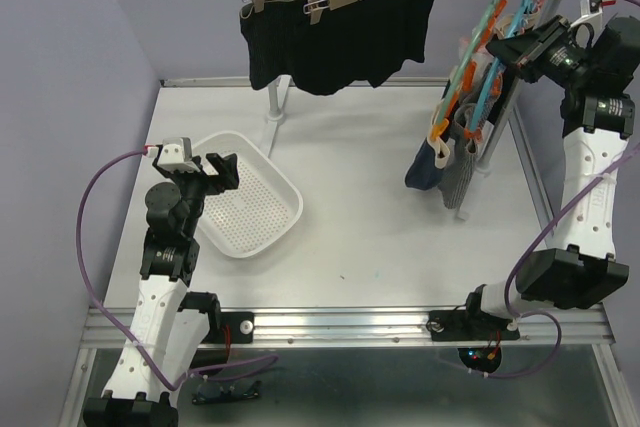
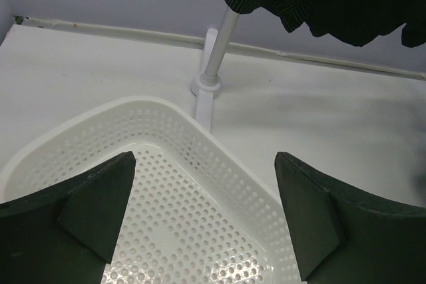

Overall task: Remove the underwear clipped to the hanger
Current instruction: Pick up the hanger from the clothesline.

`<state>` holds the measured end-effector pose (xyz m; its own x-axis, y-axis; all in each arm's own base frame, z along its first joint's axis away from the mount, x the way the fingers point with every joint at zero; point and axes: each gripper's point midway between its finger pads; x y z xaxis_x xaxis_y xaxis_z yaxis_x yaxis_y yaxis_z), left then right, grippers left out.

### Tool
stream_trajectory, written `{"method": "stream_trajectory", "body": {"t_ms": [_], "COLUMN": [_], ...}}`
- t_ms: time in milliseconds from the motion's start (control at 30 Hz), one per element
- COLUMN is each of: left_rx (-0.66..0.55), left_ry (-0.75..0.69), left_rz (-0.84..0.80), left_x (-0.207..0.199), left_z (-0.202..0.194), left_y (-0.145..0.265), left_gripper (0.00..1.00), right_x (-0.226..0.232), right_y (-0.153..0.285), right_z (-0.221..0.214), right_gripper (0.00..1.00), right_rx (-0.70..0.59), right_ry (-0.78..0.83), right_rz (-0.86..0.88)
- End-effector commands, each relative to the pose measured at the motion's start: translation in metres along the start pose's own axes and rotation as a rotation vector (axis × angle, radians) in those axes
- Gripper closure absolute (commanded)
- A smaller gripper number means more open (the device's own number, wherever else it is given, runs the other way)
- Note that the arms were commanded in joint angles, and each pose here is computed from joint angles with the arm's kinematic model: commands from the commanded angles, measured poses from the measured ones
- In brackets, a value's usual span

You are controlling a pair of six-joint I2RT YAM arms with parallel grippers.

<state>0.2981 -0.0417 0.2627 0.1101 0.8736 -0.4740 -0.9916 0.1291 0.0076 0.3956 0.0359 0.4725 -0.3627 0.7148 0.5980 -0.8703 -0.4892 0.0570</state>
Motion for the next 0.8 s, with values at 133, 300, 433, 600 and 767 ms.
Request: {"method": "stream_trajectory", "body": {"t_ms": [133, 300, 433, 600, 767], "left_rx": [-0.063, -0.06, -0.057, -0.059, -0.059], "left_ry": [-0.007, -0.007, -0.006, -0.006, -0.006], "left_rz": [-0.049, -0.053, -0.058, -0.064, -0.062], "left_x": [-0.014, -0.014, -0.016, -0.017, -0.016], "left_z": [0.021, 0.021, 0.02, 0.021, 0.02], "left_y": [0.0, 0.0, 0.0, 0.0, 0.001], "left_gripper": [0.03, 0.03, 0.03, 0.03, 0.03], "right_x": [0.042, 0.061, 0.079, 0.085, 0.084], "right_y": [0.023, 0.032, 0.042, 0.045, 0.046], "right_z": [0.025, 0.031, 0.035, 0.04, 0.036], "right_gripper": [1.0, 1.0, 1.0, 1.0, 0.99], "right_rx": [-0.079, -0.114, -0.146, -0.176, -0.164], "right_ry": [0.056, 0.089, 0.116, 0.135, 0.119], "right_rz": [0.162, 0.207, 0.24, 0.249, 0.259]}}
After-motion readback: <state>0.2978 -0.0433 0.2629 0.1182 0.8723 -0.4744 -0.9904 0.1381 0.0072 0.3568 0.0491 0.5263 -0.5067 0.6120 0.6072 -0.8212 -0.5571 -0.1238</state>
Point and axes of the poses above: each gripper's point midway between its finger pads, its own y axis back along the fingers, its own x axis along the line the jaws close on, z = x × y, and after that the axes turned 14 degrees about y, right-handed
